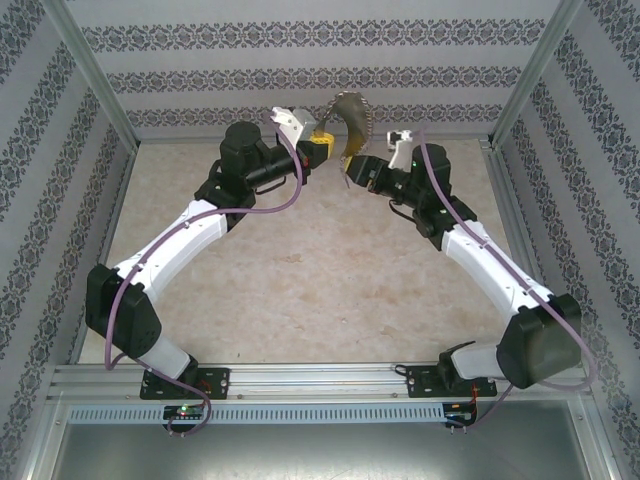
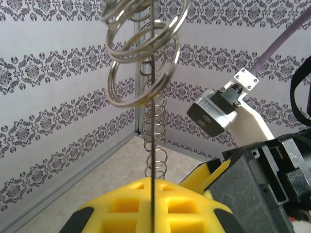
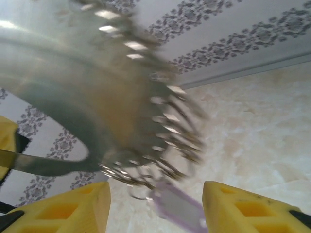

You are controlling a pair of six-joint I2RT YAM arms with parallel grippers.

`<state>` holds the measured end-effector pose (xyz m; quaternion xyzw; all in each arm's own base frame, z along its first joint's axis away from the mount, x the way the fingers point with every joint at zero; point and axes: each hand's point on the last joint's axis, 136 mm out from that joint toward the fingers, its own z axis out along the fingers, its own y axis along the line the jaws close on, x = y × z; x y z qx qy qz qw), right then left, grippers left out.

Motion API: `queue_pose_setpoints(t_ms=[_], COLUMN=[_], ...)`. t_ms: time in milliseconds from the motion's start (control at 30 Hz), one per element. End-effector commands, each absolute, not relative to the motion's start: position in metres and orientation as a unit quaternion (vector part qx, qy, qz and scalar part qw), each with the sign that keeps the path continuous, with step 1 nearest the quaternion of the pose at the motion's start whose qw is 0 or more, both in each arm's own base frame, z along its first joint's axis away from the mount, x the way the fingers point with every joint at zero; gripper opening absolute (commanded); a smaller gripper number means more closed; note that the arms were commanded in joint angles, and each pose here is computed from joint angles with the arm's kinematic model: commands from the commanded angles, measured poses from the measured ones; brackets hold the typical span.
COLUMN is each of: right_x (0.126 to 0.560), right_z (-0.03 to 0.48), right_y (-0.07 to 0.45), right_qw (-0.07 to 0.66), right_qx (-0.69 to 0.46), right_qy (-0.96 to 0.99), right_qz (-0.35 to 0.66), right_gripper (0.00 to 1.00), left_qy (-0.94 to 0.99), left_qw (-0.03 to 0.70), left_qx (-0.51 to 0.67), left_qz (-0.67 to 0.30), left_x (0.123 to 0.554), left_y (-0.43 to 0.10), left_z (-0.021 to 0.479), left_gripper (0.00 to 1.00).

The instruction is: Put the keys on the keyring

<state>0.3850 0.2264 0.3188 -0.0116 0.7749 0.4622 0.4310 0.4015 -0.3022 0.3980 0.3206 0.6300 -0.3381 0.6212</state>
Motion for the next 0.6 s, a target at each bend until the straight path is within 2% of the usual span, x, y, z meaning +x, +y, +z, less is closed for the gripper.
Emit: queue_pose_setpoints(t_ms=[0,100,200,400,500,567], right_x=[0.36,0.327,0.309,0.328,0.338,0.343], right_z=[0.343,0.338,0.338,0.347,0.357,0.363], right_y=[0.262,0.271,0.254,0.18,0.157,0.153], right_qw=[0.419,0.391,0.409,0.478,0.509,0.516], right_qx=[-0.107,-0.167,-0.178,-0.07,-0.019,-0.002], right_qy=[0.747,0.74,0.73,0.735,0.729,0.723], right_qz=[0.505,0.522,0.519,0.476,0.458,0.458], right_gripper=[0.46,0.46,0.49,0.53,0.52,0.47], left_qy=[0.573,0.572,0.572,0.547,0.527,0.513], left_qw=[0.674,0.679,0.684,0.698,0.706,0.705], left_qx=[0.299,0.293,0.286,0.283,0.289,0.297], left_qz=[-0.357,-0.353,-0.351,-0.365,-0.375,-0.39], left_x=[0.387,0.389,0.391,0.379,0.371,0.365], left_y=[-0.298,-0.296,-0.295,-0.291,-0.291,-0.293], left_z=[0.446,0.447,0.448,0.46,0.467,0.471], left_gripper=[0.0,0.0,0.0,0.0,0.0,0.0])
